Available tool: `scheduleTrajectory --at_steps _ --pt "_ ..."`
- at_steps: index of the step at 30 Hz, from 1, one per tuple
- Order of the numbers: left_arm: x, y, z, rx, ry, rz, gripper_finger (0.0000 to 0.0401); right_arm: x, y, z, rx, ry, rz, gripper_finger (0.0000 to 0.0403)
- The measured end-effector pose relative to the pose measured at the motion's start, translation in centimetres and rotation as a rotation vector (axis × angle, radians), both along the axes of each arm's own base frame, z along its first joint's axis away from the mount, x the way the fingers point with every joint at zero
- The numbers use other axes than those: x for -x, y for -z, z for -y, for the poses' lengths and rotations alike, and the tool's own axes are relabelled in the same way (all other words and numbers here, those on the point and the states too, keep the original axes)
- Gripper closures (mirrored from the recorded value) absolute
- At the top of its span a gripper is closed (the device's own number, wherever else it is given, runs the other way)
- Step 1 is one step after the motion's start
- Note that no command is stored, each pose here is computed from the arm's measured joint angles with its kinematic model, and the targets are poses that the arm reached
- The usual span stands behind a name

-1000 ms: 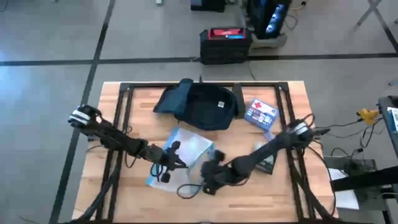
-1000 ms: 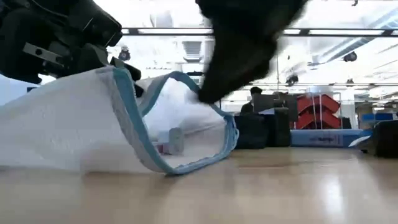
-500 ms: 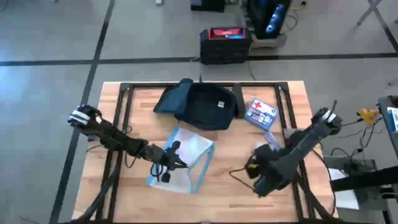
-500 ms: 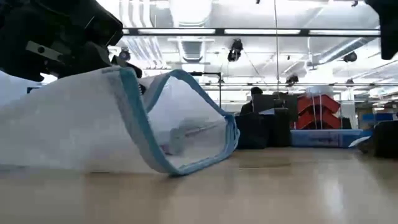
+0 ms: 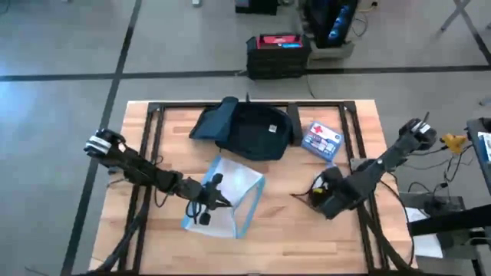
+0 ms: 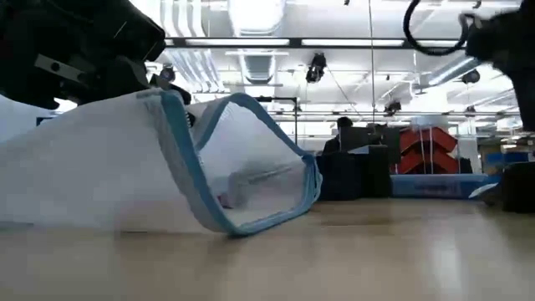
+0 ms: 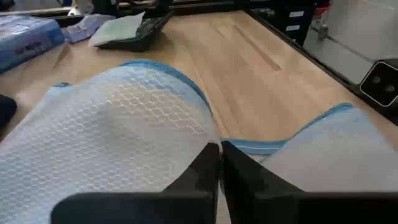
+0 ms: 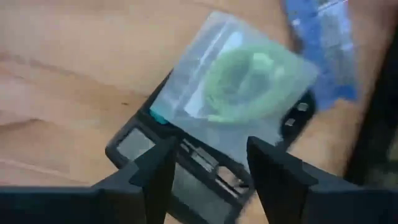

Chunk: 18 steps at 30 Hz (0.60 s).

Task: Unpack backpack
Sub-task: Put the green earphone into the zip bag

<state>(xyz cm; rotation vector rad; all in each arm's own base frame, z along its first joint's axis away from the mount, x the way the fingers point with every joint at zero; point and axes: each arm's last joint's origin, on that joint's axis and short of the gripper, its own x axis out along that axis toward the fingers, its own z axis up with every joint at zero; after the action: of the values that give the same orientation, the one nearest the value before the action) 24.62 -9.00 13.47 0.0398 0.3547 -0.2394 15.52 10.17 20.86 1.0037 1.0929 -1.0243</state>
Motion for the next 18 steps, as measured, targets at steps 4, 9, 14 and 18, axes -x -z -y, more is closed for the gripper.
scheduleTrajectory --at_steps 4,9,14,18 --pt "0.0 0.0 0.0 0.0 0.0 -0.001 0.0401 0.7 2.0 1.1 -0.03 0.037 -0.021 0.0222" --pt "0.0 0.0 0.0 0.0 0.0 -0.001 0.0401 0.8 3.5 2.2 -0.018 0.085 -0.054 0.0222" --pt "0.0 0.0 0.0 -0.002 0.001 -0.001 0.0401 0.4 4.0 2.7 -0.007 0.061 -0.018 0.0227" --pt "0.0 0.0 0.0 -0.005 0.002 -0.001 0.0401 0.3 4.3 3.0 0.003 0.029 -0.022 0.027"
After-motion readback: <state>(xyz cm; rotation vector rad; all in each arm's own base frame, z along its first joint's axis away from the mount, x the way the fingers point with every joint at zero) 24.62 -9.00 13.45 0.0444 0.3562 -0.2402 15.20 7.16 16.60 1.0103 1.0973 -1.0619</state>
